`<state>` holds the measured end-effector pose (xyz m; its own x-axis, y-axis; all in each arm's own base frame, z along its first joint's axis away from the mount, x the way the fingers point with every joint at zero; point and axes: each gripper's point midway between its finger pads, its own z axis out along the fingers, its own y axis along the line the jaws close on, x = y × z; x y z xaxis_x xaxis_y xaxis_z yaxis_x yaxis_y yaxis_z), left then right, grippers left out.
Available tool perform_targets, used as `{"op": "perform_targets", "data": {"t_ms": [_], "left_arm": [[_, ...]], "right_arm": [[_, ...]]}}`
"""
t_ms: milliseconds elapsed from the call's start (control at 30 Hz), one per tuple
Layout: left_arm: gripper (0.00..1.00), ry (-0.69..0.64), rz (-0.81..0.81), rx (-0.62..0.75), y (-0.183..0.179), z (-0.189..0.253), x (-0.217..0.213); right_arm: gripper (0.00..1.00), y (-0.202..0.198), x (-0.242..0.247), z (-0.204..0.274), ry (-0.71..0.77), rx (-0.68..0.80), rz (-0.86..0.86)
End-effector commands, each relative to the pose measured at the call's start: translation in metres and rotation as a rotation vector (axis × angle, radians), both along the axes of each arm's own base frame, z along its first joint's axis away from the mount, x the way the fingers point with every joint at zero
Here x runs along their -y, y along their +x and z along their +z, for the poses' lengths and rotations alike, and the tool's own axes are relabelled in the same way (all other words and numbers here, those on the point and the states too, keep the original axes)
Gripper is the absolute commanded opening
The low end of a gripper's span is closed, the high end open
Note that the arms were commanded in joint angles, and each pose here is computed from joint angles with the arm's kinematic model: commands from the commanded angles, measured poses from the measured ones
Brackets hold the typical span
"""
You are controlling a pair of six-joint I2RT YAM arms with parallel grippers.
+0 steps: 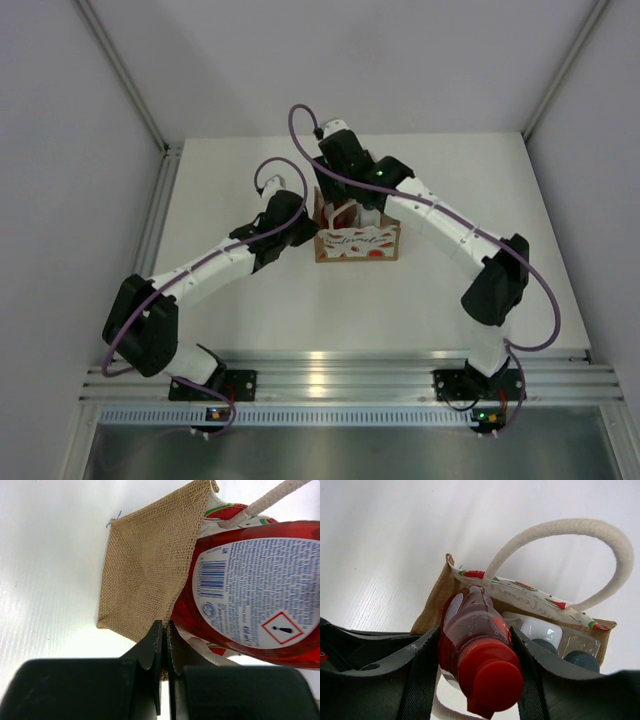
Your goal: Take the personal care products out of the canvas bag
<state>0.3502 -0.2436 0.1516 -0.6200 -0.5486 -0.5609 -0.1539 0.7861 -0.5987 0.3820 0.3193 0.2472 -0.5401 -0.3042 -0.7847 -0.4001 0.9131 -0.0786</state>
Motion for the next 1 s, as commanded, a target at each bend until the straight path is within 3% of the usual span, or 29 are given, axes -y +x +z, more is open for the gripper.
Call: {"op": "perform_targets", "data": {"t_ms": [0, 667, 967], "left_arm": [[0.0, 0.09, 0.003, -0.075, -0.014, -0.027, -0.016], [0.0, 0.088, 0.006, -0.069, -0.014, -0.024, -0.017], [0.0, 0.088, 0.004, -0.06, -0.012, -0.021, -0.016]], "right_arm": [[0.0, 0.004, 0.009, 0.099, 0.125, 0.213, -0.024], [0.0, -0.003, 0.039, 0.191, 0.17, 0.407, -0.054], [0.0, -0.012, 0.089, 0.239, 0.196, 0.51, -0.167]]}}
